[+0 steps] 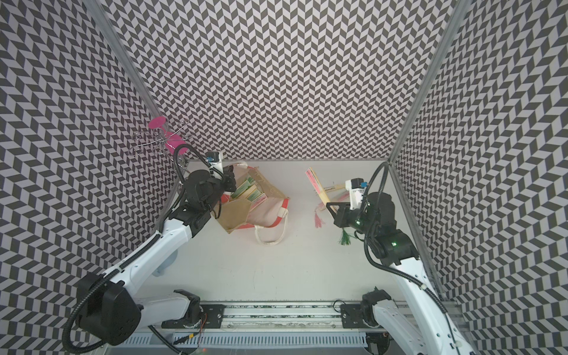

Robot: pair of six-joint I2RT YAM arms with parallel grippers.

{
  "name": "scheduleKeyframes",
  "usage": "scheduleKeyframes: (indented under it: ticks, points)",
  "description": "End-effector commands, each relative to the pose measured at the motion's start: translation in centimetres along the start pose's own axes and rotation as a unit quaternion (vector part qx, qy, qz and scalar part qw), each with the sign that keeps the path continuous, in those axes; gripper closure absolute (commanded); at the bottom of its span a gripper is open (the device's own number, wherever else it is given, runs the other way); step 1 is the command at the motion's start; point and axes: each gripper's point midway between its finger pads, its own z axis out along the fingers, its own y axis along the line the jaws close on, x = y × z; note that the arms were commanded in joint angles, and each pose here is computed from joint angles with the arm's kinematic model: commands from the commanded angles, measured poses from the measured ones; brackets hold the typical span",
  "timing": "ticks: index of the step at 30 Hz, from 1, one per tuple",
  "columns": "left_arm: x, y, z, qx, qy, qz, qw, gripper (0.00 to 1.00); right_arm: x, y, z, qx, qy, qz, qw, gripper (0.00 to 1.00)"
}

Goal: Take out the folding fans from the tote bags
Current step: Place the folding fan at the center of the board.

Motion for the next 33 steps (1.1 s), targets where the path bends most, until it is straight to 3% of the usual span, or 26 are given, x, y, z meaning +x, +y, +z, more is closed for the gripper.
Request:
scheduleKeyframes:
  ticks: [1,14,27,33]
  points:
    - [-3.2,-0.6,-1.2,0.023,-0.047,-0.018,0.998,1.00,1.7,-2.6,0.7,-0.011,0.021,0.063,0.998,1.00]
    - [-3.8,-1.3,-2.0,0.047,-0.056,-0.032,0.997,1.00,11.2,-10.3,3.5,0.013,0.116,0.199,0.973,1.00]
    - [-3.5,-1.6,-1.8,0.054,-0.052,-0.036,0.997,1.00,15.4,-15.0,2.8,0.100,0.118,0.269,0.951,1.00]
    - [-3.4,-1.6,-1.7,0.056,-0.049,-0.036,0.997,1.00,16.0,-14.7,2.0,0.081,0.110,0.287,0.948,1.00]
